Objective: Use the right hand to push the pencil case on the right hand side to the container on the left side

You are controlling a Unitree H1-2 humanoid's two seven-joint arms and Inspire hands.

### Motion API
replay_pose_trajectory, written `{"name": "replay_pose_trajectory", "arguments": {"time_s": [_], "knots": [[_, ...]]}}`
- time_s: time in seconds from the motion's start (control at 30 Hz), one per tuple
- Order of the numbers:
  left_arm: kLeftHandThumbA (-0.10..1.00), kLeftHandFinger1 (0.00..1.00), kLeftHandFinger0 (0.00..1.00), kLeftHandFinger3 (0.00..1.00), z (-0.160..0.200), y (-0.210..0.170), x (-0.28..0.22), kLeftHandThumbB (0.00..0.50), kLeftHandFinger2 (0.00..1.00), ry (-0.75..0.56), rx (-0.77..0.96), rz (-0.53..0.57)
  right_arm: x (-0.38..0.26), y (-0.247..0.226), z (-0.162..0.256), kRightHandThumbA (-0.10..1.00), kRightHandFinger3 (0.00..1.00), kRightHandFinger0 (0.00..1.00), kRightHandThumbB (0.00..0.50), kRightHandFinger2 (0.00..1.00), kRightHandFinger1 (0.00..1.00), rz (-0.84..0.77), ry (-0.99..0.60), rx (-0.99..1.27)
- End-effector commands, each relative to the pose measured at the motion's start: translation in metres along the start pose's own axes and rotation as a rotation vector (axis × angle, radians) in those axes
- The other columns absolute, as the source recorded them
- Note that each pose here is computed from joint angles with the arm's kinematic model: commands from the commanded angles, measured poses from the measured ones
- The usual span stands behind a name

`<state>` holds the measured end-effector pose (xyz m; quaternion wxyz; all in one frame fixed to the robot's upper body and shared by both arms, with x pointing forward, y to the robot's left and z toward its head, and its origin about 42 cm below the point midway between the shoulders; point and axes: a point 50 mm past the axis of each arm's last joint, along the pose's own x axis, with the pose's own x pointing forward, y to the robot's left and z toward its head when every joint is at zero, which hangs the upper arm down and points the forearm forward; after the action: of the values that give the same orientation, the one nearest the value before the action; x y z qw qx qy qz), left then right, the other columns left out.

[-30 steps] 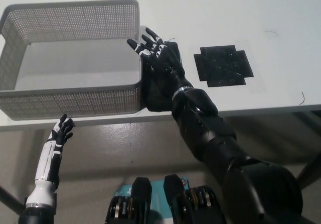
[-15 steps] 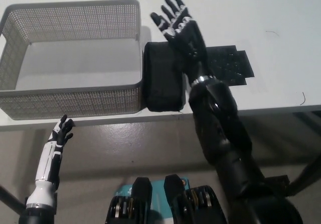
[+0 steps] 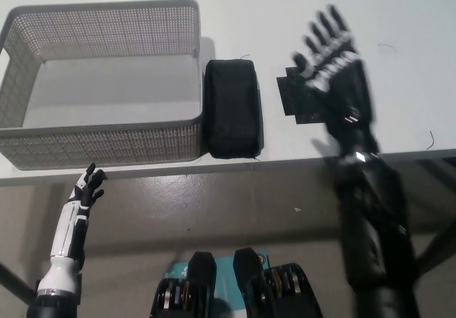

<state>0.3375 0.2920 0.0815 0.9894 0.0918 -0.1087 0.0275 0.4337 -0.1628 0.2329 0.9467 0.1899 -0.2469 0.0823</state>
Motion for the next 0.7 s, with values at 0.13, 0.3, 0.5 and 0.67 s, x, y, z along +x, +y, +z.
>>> {"name": "replay_pose_trajectory", "arguments": {"time_s": [0.13,0.3,0.5,0.67], "knots": [[1.00,1.00,1.00,1.00,0.012,0.005,0.011,0.321,1.00,-0.077,0.026,-0.025,-0.083,-0.047,0.107,1.00,1.00,1.00,0.220,1.00,1.00,0.037,-0.212,-0.195],[1.00,1.00,1.00,1.00,0.012,0.009,0.010,0.314,1.00,-0.077,0.027,-0.014,-0.099,-0.079,0.084,1.00,1.00,1.00,0.171,1.00,1.00,-0.015,-0.103,-0.261],[1.00,1.00,1.00,1.00,0.013,0.008,0.012,0.311,1.00,-0.080,0.022,-0.009,-0.106,-0.102,0.054,1.00,1.00,1.00,0.163,1.00,1.00,-0.048,0.010,-0.316],[1.00,1.00,1.00,1.00,0.012,0.008,0.011,0.313,1.00,-0.078,0.013,-0.006,-0.103,-0.116,0.012,1.00,1.00,1.00,0.216,1.00,1.00,-0.071,0.139,-0.330]]}}
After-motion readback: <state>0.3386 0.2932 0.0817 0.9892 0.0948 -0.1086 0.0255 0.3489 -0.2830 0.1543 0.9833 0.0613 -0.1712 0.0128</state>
